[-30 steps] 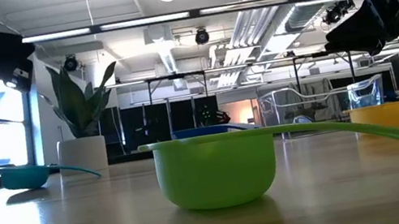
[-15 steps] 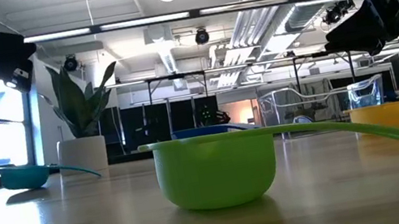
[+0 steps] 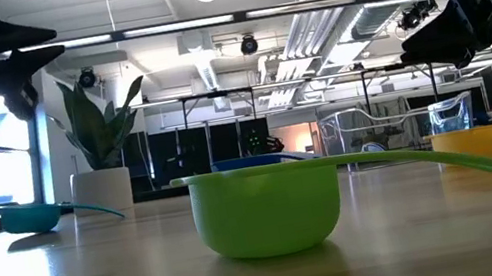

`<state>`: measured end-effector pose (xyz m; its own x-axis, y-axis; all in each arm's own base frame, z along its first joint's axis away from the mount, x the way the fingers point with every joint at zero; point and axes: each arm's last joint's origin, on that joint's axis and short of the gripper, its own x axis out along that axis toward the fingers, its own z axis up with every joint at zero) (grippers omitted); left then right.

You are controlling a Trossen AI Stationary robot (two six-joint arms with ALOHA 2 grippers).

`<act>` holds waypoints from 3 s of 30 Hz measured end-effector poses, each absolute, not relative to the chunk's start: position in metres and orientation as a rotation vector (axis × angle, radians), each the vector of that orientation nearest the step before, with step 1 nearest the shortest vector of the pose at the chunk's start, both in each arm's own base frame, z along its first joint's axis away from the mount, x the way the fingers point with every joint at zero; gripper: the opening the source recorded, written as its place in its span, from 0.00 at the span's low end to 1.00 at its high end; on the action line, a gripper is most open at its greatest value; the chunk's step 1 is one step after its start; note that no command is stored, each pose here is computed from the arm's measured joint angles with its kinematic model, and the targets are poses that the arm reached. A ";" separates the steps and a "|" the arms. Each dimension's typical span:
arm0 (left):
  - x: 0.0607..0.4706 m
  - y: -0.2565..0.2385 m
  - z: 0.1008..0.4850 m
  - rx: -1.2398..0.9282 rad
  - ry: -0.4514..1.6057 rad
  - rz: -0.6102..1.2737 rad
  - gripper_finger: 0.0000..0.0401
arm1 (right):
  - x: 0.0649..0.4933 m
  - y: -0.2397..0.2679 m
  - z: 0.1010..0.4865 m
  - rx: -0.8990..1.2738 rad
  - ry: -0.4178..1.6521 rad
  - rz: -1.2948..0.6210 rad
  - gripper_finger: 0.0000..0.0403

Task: Nest measuring cups in basket
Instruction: Stack the red measuring cup on top of the orange measuring cup

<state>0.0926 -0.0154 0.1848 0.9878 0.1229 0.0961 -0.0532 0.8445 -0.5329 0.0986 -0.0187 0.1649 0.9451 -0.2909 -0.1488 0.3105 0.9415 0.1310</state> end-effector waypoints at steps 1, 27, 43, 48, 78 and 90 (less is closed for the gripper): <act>0.093 -0.015 0.185 -0.558 -0.132 0.106 0.19 | 0.099 -0.019 0.165 0.154 0.128 -0.308 0.46; 0.087 -0.008 0.251 -0.455 -0.265 0.300 0.19 | 0.099 -0.019 0.165 0.154 0.128 -0.308 0.46; 0.149 -0.022 0.299 -0.285 -0.076 0.414 0.19 | 0.099 -0.019 0.165 0.154 0.128 -0.308 0.46; 0.179 -0.020 0.308 -0.263 -0.021 0.413 0.19 | 0.099 -0.019 0.165 0.154 0.128 -0.308 0.46; 0.304 0.072 0.275 0.164 0.460 0.261 0.19 | 0.099 -0.019 0.169 0.674 -0.003 -0.345 0.46; 0.325 0.088 0.226 0.142 0.621 0.272 0.19 | 0.099 -0.020 0.171 0.673 -0.026 -0.342 0.46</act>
